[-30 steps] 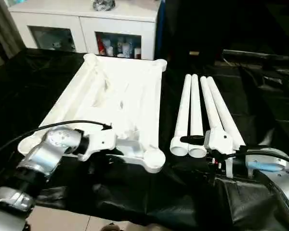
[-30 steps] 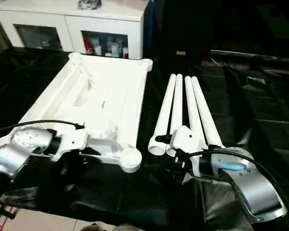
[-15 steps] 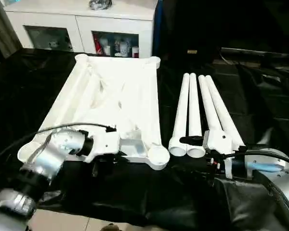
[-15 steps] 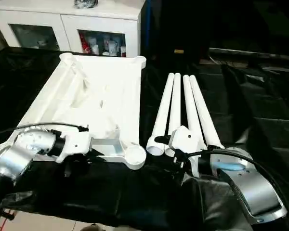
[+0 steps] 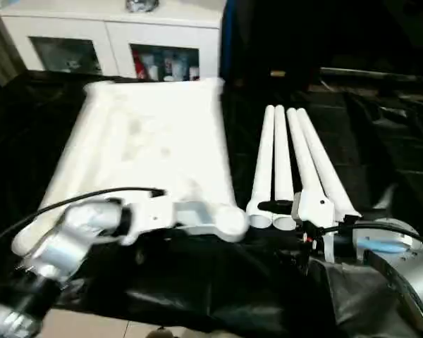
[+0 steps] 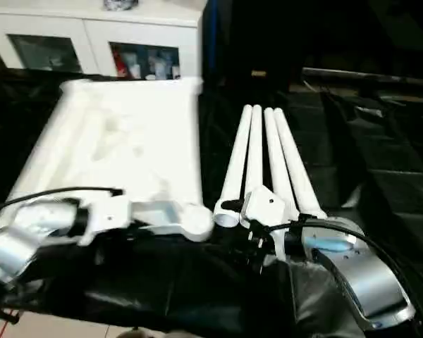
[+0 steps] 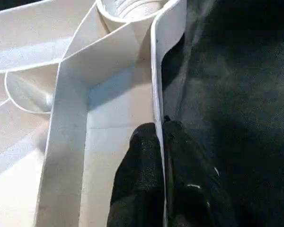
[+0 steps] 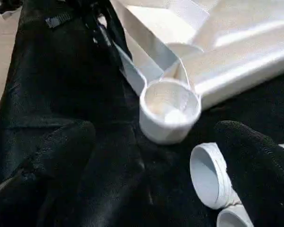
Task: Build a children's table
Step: Move to table
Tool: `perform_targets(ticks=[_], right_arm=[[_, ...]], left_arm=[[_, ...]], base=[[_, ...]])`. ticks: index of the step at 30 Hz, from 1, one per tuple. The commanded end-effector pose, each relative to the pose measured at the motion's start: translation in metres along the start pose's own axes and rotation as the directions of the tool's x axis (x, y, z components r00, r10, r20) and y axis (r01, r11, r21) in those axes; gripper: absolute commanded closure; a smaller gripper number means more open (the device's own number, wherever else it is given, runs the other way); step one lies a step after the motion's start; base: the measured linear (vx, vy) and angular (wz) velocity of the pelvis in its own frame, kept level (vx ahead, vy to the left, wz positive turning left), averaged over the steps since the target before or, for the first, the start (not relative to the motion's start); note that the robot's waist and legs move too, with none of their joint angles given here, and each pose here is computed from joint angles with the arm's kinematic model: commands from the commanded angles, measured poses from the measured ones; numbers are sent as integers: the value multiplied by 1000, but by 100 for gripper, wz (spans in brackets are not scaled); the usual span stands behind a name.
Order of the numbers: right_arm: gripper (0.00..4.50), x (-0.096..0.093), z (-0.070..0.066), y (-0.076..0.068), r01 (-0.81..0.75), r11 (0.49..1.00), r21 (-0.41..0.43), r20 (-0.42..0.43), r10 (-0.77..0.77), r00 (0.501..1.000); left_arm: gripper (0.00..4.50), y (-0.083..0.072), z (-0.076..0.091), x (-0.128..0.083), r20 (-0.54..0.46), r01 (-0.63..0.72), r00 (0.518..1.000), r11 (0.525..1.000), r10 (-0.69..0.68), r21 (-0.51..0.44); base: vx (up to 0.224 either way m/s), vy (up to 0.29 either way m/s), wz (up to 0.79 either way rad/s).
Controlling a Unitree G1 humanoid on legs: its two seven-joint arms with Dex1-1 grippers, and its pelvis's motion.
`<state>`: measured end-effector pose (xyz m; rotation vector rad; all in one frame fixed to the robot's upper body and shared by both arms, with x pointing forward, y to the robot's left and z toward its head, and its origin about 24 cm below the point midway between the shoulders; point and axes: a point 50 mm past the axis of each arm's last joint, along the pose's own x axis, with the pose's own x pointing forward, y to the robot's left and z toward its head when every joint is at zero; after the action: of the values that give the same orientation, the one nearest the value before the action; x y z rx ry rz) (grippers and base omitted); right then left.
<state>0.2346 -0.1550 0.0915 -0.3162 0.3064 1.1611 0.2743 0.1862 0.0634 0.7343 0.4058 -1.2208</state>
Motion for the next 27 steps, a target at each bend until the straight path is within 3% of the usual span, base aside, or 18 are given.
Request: perform_targets(ticks=[1,5,13,14,18,22,23,26,27], right_arm=[[0,-1,3,-1,2,1000,-12,3,-2,1000],[0,0,3,-2,-3,1000,-12,3,3,1000],[0,2,3,-4,-6,1000,-15,3,6,1000],[0,1,3,-4,-6,1000,-15,3,6,1000],[0,-1,2,-4,4,1000,-9,4,-4,1000],[0,-5,-1,-5,18,1000,0,7,-18,1000],[0,-6,-1,-6,31,1000,4,17,-31,999],[0,-8,5,-11,97,995,3,71,-97,993],[0,-9,7,-18,179,984,16,89,-180,980]], left_arm=[[449,20,16,-21,28,-151,988,985,149,85],[449,20,13,-27,13,-163,987,983,162,85],[449,17,19,-23,96,-126,989,986,116,110],[420,16,16,-23,78,-124,990,986,116,115],[387,17,6,-32,53,-108,993,993,105,46],[363,18,2,-43,35,-139,990,988,137,63],[344,22,0,-48,19,-199,980,973,198,117],[327,25,5,-53,86,-236,969,970,231,58],[322,29,15,-58,164,-293,942,956,293,-22]], base=[[0,0,0],[0,0,0],[0,0,0],[0,0,0],[0,0,0],[0,0,0],[0,0,0],[0,0,0],[0,0,0]])
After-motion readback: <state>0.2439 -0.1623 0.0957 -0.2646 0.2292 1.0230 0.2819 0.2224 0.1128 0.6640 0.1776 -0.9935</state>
